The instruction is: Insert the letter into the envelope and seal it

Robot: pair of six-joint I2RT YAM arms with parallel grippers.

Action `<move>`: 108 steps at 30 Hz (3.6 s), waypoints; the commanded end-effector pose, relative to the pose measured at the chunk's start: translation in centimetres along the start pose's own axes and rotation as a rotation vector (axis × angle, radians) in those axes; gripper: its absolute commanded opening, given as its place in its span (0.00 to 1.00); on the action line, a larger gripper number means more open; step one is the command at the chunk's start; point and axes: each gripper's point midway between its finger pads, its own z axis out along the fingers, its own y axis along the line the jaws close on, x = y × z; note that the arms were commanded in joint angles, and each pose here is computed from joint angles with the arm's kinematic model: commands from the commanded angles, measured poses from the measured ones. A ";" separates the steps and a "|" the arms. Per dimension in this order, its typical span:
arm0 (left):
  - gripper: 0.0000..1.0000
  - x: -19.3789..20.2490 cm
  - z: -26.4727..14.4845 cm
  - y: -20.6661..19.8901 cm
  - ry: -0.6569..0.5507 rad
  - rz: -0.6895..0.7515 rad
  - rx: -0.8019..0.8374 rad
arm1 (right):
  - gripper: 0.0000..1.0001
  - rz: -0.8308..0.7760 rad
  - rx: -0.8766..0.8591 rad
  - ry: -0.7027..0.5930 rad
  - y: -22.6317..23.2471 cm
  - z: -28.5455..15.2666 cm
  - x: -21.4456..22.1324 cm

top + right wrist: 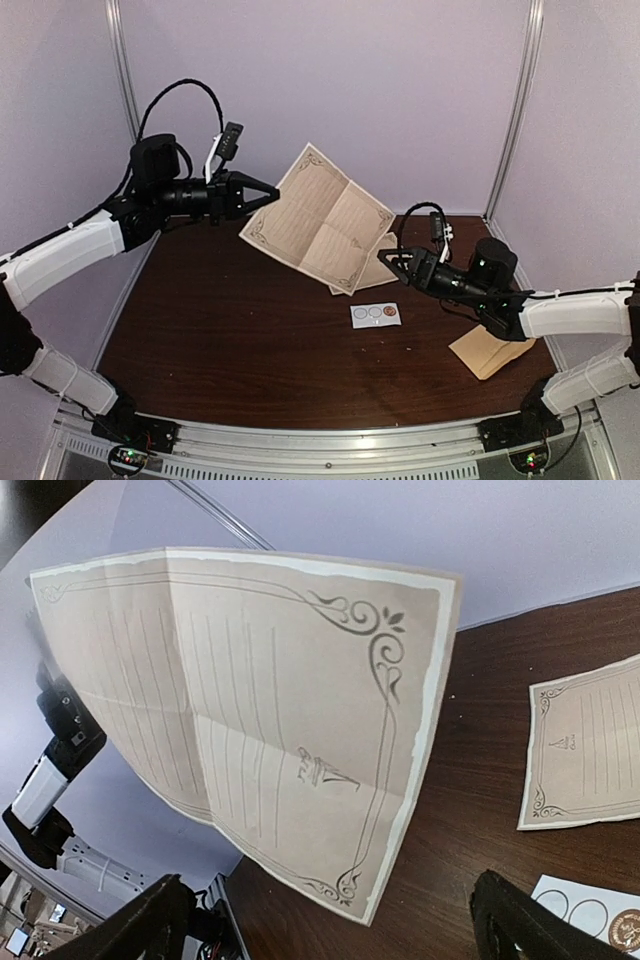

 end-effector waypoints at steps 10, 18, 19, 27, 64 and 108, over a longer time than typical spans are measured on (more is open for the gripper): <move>0.00 -2.1 -1.8 -3.8 -0.083 0.141 0.069 | 0.88 -0.017 -0.185 -0.077 3.9 -0.9 -1.5; 0.00 -1.8 -1.9 -3.7 -0.096 0.128 0.066 | 0.59 -0.035 -0.289 -0.086 6.1 -1.2 -1.8; 0.00 -1.8 -1.9 -3.7 -0.098 0.129 0.067 | 0.59 -0.036 -0.291 -0.084 6.1 -1.1 -1.7; 0.00 -2.1 -2.0 -4.1 -0.117 0.123 0.086 | 0.66 -0.049 -0.282 -0.083 5.8 -0.6 -1.5; 0.00 -0.7 -1.6 -1.5 -0.097 0.097 -0.014 | 0.00 -0.061 -0.291 -0.077 6.2 0.9 -0.8; 0.74 5.3 -0.4 6.9 0.081 -0.048 -0.232 | 0.00 -0.255 -0.348 0.153 10.6 0.4 -0.1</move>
